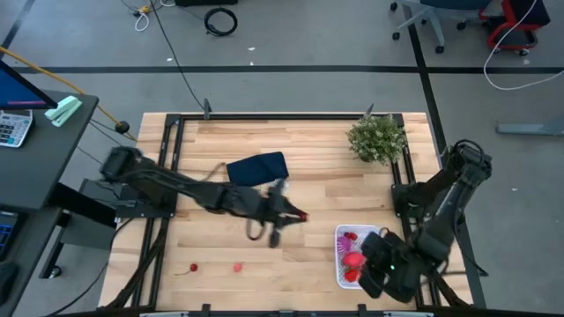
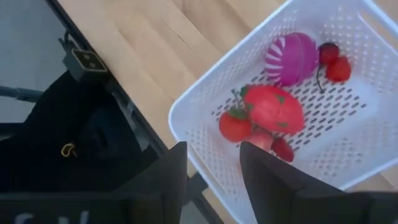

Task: Pick and placing Produce into tupperware
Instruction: Put the cherry into the white bin

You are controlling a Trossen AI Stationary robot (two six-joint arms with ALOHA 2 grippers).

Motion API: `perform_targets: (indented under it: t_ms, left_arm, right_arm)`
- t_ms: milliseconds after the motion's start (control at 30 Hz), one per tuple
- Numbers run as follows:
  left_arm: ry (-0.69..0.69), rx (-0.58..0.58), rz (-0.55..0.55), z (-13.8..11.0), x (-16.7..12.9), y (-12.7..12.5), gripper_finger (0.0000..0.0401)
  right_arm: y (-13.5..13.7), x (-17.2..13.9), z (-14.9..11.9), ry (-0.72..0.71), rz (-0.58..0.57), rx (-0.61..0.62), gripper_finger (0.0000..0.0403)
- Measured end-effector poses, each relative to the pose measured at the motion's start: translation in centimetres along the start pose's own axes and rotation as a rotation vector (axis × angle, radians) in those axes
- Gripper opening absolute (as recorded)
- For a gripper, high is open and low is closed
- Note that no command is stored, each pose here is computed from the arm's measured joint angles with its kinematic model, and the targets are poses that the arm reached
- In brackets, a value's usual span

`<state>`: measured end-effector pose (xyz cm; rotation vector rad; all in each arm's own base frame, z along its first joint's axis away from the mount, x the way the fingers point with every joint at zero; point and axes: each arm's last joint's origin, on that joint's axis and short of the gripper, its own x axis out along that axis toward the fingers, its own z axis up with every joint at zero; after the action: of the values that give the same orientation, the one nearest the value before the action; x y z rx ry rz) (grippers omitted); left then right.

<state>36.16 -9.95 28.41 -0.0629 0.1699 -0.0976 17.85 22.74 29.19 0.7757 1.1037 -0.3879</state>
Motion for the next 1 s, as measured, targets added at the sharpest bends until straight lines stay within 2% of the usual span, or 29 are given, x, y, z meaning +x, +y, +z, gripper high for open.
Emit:
perform_targets:
  t_ms: [167,267,367,633,833,1000]
  left_arm:
    - [0.006,0.062,-0.044,-0.4,6.4,-1.3,0.0065]
    - [0.024,0.073,-0.045,-1.5,9.2,-1.7,0.0066]
    - [0.01,0.097,-0.045,-1.6,10.8,-2.0,0.006]
    - [-0.105,0.205,-0.05,0.3,11.1,-2.4,0.0071]
    - [-0.059,0.264,-0.056,-0.2,11.1,-2.7,0.0069]
    - [-0.061,0.266,-0.068,-0.3,10.9,-3.3,0.0062]
  right_arm:
    - [0.0,0.2,-2.2,-0.104,0.011,-0.058,0.0157]
    - [0.0,0.4,-2.9,-0.257,0.027,-0.122,0.0157]
    - [0.3,1.2,-3.4,-0.433,0.034,-0.169,0.0157]
    - [1.0,5.4,-3.8,-0.602,-0.066,-0.219,0.0157]
    - [1.3,7.0,-3.4,-0.825,-0.078,-0.263,0.0157]
    - [1.4,7.3,-3.0,-0.87,-0.084,-0.268,0.0157]
